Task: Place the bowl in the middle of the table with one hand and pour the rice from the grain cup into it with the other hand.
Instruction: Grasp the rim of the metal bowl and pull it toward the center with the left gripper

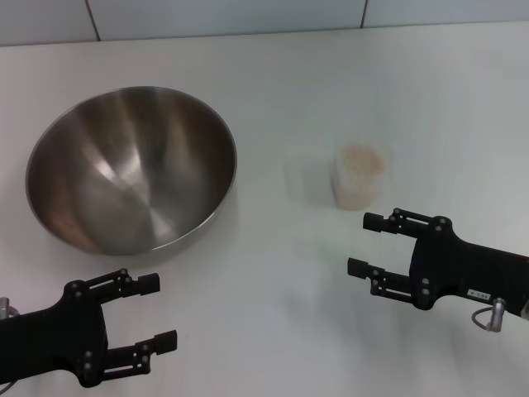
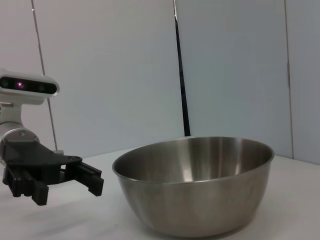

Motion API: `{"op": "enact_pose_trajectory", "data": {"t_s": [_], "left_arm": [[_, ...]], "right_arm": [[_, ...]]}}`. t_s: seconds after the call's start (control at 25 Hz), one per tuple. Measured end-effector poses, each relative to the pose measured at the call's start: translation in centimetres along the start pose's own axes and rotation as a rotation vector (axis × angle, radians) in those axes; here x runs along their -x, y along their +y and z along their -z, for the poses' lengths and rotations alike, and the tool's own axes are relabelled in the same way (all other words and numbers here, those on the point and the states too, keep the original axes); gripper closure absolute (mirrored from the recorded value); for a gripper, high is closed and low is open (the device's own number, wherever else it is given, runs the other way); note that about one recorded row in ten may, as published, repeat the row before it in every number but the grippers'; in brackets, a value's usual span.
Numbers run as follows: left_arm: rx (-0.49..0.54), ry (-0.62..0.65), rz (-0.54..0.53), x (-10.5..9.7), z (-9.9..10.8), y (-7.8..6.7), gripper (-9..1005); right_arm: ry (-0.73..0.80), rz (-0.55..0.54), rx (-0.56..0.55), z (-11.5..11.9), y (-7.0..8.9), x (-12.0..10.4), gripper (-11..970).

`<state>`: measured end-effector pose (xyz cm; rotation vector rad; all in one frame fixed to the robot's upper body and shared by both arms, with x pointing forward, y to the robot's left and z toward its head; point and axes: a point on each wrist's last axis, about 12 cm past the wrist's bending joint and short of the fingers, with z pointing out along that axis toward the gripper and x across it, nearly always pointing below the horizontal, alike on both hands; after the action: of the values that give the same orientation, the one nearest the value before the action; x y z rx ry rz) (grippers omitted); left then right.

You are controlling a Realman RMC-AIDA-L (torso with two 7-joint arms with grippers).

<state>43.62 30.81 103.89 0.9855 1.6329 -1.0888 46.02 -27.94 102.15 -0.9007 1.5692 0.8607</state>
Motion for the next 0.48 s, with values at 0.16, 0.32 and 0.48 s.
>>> {"op": "enact_pose_trajectory", "data": {"t_s": [0.16,0.32,0.48], "left_arm": [[-0.002,-0.003,-0.001,0.03,0.0,-0.03,212],[-0.002,-0.003,-0.001,0.04,0.0,-0.03,212],[-0.003,-0.005,-0.002,0.07,-0.01,-0.02,211]], "right_arm": [[0.0,0.0,0.0,-0.01,-0.01,0.01,272],[0.0,0.0,0.0,-0.02,-0.01,0.02,272],[0.0,0.0,0.0,-0.02,-0.01,0.02,273]]}}
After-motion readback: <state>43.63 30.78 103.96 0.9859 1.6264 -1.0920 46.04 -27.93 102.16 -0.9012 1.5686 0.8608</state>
